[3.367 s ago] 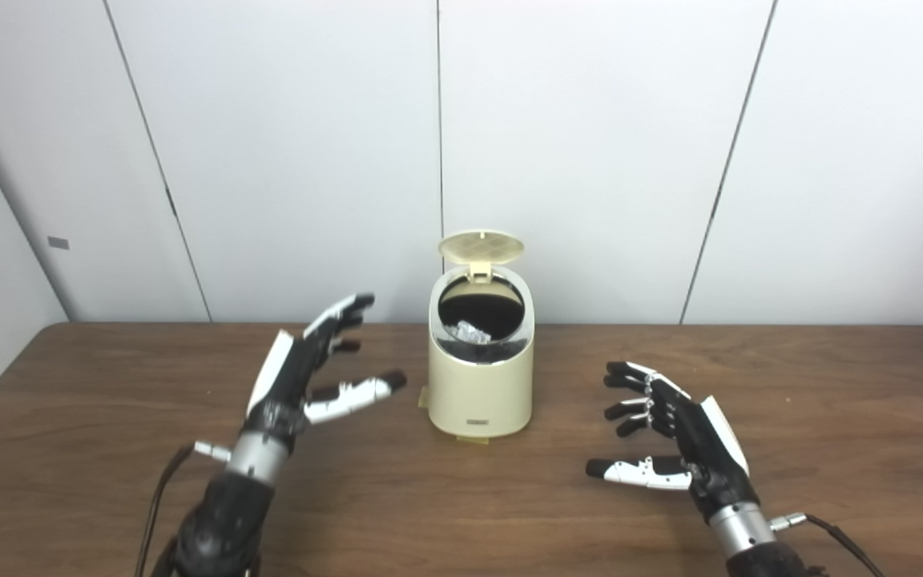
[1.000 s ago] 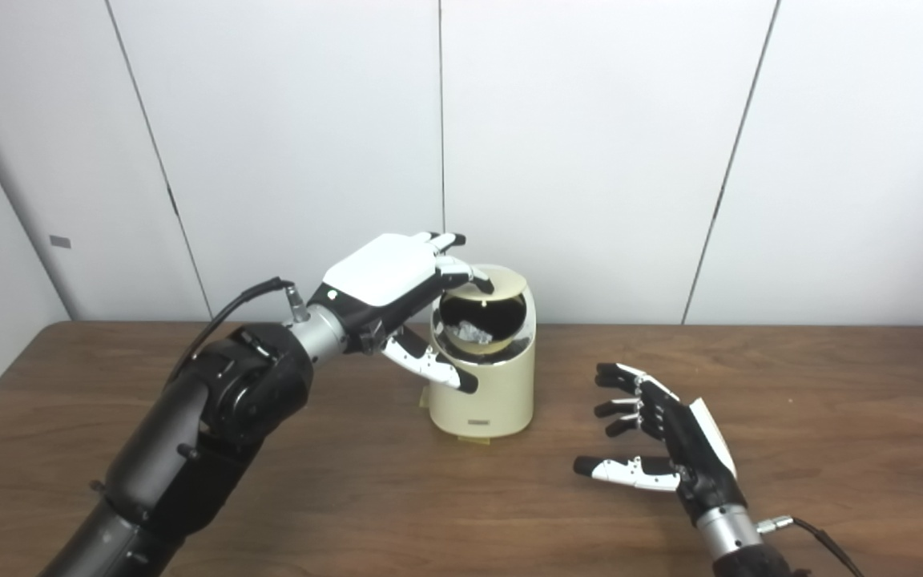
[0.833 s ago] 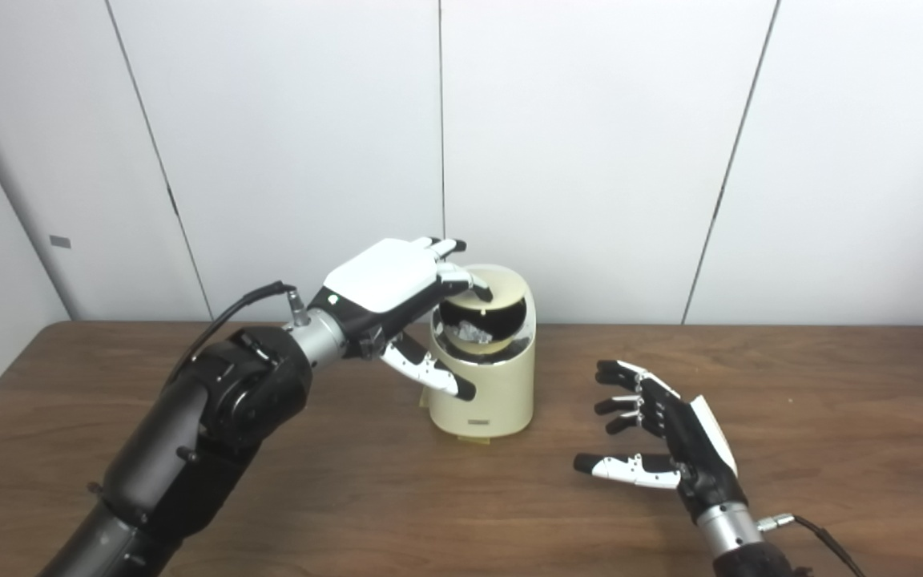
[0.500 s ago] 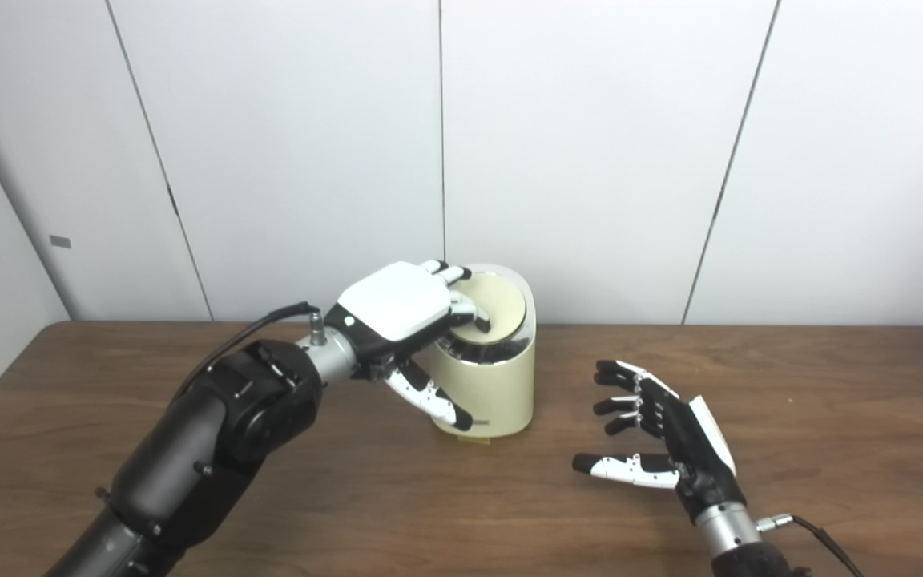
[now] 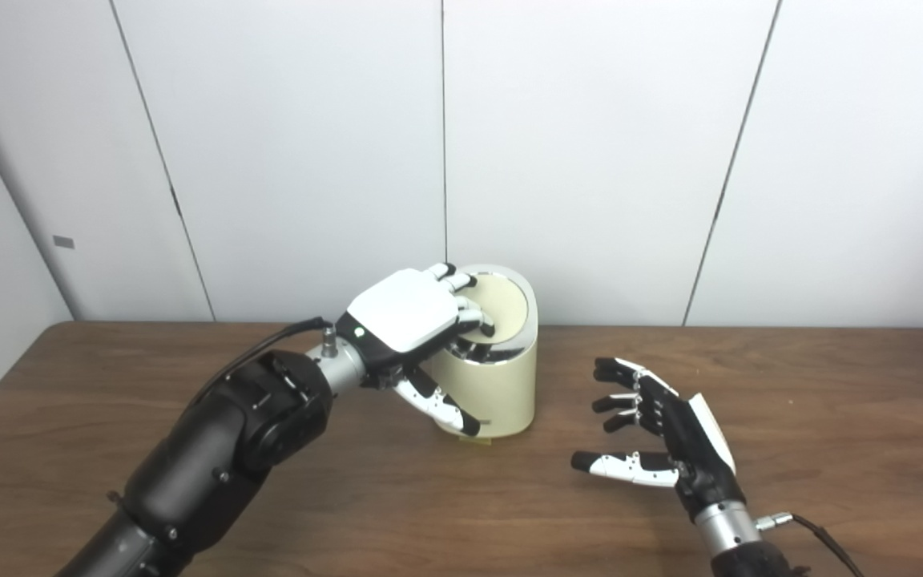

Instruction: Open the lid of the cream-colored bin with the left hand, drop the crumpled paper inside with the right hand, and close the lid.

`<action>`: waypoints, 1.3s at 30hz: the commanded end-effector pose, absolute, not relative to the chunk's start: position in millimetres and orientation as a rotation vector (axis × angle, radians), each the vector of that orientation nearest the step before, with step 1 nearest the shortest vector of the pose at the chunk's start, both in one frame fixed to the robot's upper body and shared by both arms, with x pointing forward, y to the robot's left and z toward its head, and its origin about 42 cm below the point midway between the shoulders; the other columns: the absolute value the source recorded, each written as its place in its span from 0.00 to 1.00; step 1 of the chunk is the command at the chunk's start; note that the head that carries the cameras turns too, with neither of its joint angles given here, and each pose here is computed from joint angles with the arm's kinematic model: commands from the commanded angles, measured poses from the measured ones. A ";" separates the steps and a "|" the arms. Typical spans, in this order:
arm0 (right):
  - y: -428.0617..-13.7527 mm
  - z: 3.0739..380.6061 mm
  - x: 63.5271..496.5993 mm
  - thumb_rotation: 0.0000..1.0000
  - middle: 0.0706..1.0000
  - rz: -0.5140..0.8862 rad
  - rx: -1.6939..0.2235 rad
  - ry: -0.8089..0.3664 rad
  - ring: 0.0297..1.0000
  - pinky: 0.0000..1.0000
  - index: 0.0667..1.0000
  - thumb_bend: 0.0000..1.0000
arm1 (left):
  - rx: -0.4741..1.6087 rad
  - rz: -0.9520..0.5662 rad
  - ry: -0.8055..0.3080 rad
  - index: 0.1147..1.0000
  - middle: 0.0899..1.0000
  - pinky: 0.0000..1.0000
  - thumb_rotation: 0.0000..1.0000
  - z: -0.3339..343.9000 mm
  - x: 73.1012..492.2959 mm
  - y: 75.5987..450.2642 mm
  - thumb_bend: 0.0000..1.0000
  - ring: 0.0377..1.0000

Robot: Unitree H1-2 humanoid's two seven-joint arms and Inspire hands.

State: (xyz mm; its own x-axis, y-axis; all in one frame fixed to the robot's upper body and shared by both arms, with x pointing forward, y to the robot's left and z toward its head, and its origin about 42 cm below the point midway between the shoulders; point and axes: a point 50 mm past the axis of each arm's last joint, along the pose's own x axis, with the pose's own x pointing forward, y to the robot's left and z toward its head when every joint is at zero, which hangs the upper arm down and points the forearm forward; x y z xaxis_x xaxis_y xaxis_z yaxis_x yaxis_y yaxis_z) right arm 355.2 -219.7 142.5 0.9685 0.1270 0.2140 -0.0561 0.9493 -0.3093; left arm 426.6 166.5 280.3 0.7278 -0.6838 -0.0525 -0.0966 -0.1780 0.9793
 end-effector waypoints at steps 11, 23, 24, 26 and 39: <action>-219.7 160.4 361.6 0.19 0.77 0.082 -0.299 -0.309 0.63 0.52 0.77 0.83 | 1.418 -0.507 -0.599 0.78 0.79 1.00 0.55 296.8 420.2 192.0 0.91 0.95; -221.5 160.3 361.6 0.18 0.77 0.073 -0.311 -0.312 0.62 0.52 0.77 0.82 | 0.623 -0.219 -0.553 0.90 0.92 0.77 0.37 255.0 407.7 242.8 0.77 0.88; -221.7 160.3 361.5 0.17 0.77 0.072 -0.312 -0.312 0.62 0.52 0.77 0.82 | 0.562 -0.203 -0.541 0.90 0.93 0.74 0.37 249.4 404.9 244.5 0.77 0.88; -222.3 160.5 361.2 0.18 0.77 0.071 -0.313 -0.312 0.62 0.51 0.77 0.83 | 0.465 -0.171 -0.513 0.90 0.92 0.72 0.38 239.2 399.1 247.6 0.76 0.88; -225.6 160.4 357.8 0.17 0.77 0.060 -0.319 -0.331 0.62 0.51 0.78 0.82 | 0.229 -0.122 -0.367 0.85 0.79 0.69 0.38 174.7 366.9 253.7 0.76 0.75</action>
State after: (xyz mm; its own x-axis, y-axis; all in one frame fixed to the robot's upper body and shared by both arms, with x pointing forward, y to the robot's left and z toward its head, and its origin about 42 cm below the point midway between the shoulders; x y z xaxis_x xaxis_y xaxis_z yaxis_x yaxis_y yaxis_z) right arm 353.2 -223.4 140.3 0.9708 0.1121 0.2119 -0.0391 0.9460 -0.3217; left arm 360.6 254.7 158.4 0.9508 -0.1562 0.2675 0.0855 0.9623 0.2580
